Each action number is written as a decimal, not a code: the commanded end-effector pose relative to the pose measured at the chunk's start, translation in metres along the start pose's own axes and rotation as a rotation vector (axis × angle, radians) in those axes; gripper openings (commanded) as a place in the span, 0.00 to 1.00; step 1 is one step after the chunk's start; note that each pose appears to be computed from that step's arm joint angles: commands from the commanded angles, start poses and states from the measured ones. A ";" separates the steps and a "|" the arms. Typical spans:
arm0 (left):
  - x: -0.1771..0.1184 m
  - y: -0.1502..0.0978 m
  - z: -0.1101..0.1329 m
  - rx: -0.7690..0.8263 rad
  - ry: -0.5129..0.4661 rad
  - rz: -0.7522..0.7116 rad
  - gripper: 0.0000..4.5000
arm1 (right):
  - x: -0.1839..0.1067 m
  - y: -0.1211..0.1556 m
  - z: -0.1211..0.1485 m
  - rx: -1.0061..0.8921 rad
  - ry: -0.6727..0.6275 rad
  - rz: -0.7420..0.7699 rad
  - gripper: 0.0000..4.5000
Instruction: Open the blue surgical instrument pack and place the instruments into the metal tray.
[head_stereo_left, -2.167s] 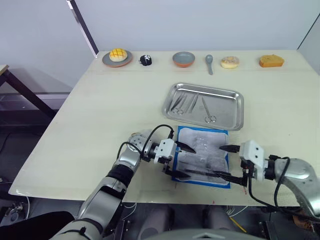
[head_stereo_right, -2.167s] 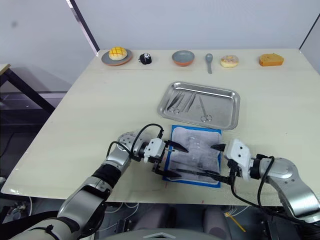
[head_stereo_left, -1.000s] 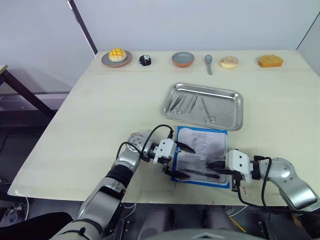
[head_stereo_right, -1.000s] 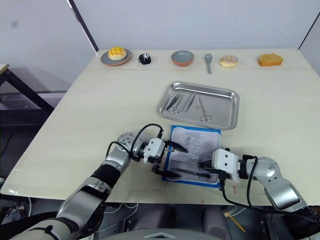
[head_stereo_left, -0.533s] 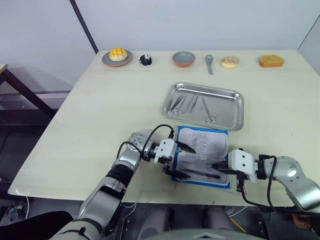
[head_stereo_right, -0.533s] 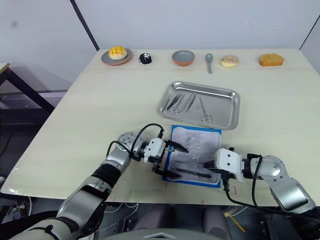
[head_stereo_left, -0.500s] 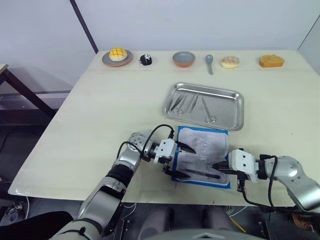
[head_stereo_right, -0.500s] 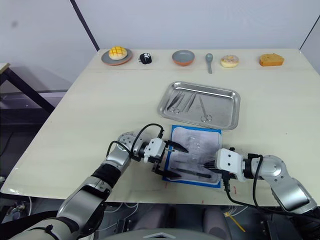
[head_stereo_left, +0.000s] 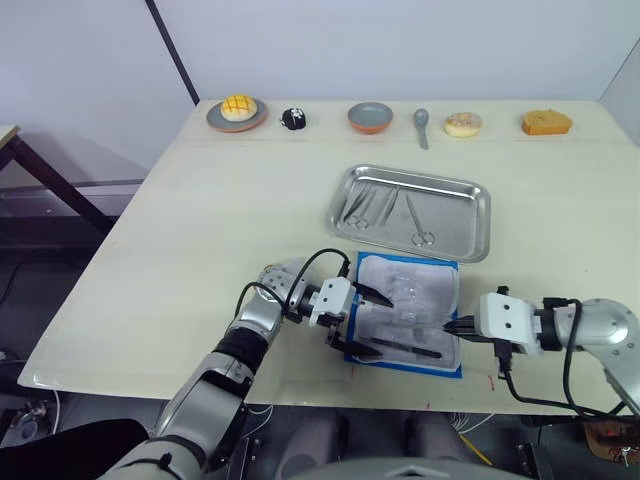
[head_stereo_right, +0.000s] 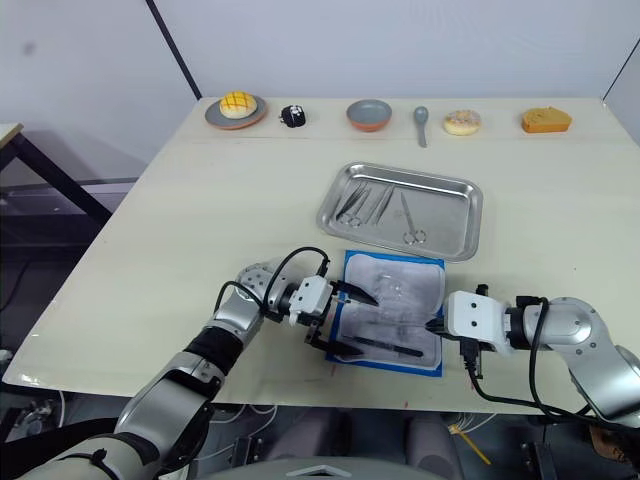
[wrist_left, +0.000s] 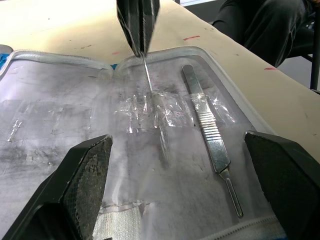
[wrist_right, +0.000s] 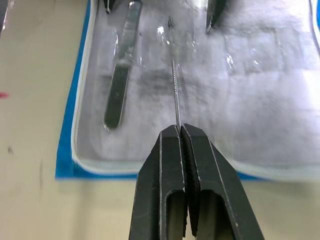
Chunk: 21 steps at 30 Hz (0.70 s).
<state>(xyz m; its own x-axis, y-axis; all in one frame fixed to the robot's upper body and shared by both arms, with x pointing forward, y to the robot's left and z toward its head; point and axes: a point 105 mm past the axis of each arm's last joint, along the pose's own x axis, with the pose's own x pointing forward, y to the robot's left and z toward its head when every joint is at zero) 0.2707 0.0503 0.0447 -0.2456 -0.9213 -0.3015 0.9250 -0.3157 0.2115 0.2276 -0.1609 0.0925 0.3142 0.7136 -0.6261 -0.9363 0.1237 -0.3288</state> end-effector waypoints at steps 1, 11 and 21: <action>0.009 -0.039 -0.039 -0.156 0.102 -0.113 1.00 | -0.013 -0.005 0.009 -0.058 -0.003 -0.026 0.01; 0.010 -0.040 -0.040 -0.157 0.098 -0.115 1.00 | -0.038 0.000 0.000 -0.076 0.056 -0.016 0.01; 0.012 -0.040 -0.040 -0.157 0.095 -0.120 1.00 | -0.077 0.004 -0.011 -0.061 0.116 -0.062 0.01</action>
<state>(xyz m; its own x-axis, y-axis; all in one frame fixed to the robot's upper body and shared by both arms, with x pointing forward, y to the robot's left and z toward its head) 0.2695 0.0466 0.0453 -0.2526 -0.9215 -0.2950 0.9184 -0.3243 0.2266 0.2005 -0.2207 0.1165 0.3582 0.6182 -0.6996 -0.9249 0.1325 -0.3564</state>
